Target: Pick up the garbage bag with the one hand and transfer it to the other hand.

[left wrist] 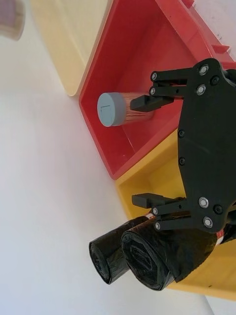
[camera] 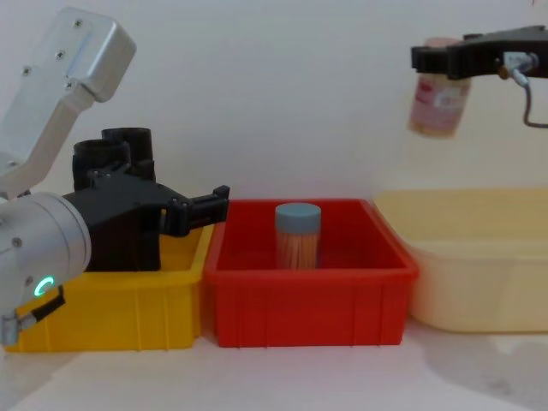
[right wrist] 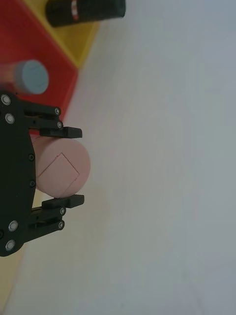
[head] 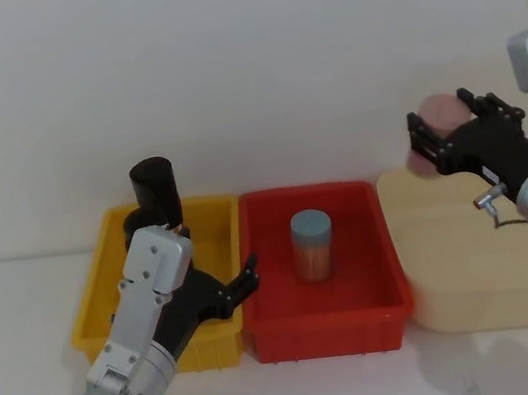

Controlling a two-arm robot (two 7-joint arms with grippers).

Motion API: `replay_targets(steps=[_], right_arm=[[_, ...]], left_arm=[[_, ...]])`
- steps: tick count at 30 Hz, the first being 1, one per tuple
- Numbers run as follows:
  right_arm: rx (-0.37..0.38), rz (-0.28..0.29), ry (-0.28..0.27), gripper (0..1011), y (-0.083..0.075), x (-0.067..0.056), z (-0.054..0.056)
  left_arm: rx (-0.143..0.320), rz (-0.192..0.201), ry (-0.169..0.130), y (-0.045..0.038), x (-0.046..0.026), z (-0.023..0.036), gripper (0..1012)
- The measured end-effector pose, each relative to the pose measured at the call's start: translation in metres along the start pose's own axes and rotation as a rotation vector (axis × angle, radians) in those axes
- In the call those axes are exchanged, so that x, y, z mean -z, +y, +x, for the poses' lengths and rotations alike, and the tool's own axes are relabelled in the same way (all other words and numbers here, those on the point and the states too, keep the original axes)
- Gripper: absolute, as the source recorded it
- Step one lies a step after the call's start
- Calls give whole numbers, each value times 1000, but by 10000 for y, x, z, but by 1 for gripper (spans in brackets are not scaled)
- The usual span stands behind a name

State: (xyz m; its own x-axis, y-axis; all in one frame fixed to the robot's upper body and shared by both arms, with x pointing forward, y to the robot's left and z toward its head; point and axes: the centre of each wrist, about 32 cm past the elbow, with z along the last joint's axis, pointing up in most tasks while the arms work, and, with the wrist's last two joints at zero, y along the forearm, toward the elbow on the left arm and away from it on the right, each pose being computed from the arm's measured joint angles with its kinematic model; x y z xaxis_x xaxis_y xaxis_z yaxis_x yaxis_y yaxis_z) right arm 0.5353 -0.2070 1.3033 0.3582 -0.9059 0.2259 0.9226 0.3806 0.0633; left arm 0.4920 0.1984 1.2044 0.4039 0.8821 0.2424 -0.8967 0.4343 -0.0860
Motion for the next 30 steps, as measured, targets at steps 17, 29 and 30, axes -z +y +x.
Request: replay_targets(steps=[17,29,30], right_arm=[[27,-183,-32,675,27,401,100],[26,-238,-51,886,89,562,80],[26,-242,-52,919,94,572,78]], left_arm=[[0,0,0,0,0,0,1001],[0,0,0,0,0,0,1001],[0,0,0,0,0,0,1001]])
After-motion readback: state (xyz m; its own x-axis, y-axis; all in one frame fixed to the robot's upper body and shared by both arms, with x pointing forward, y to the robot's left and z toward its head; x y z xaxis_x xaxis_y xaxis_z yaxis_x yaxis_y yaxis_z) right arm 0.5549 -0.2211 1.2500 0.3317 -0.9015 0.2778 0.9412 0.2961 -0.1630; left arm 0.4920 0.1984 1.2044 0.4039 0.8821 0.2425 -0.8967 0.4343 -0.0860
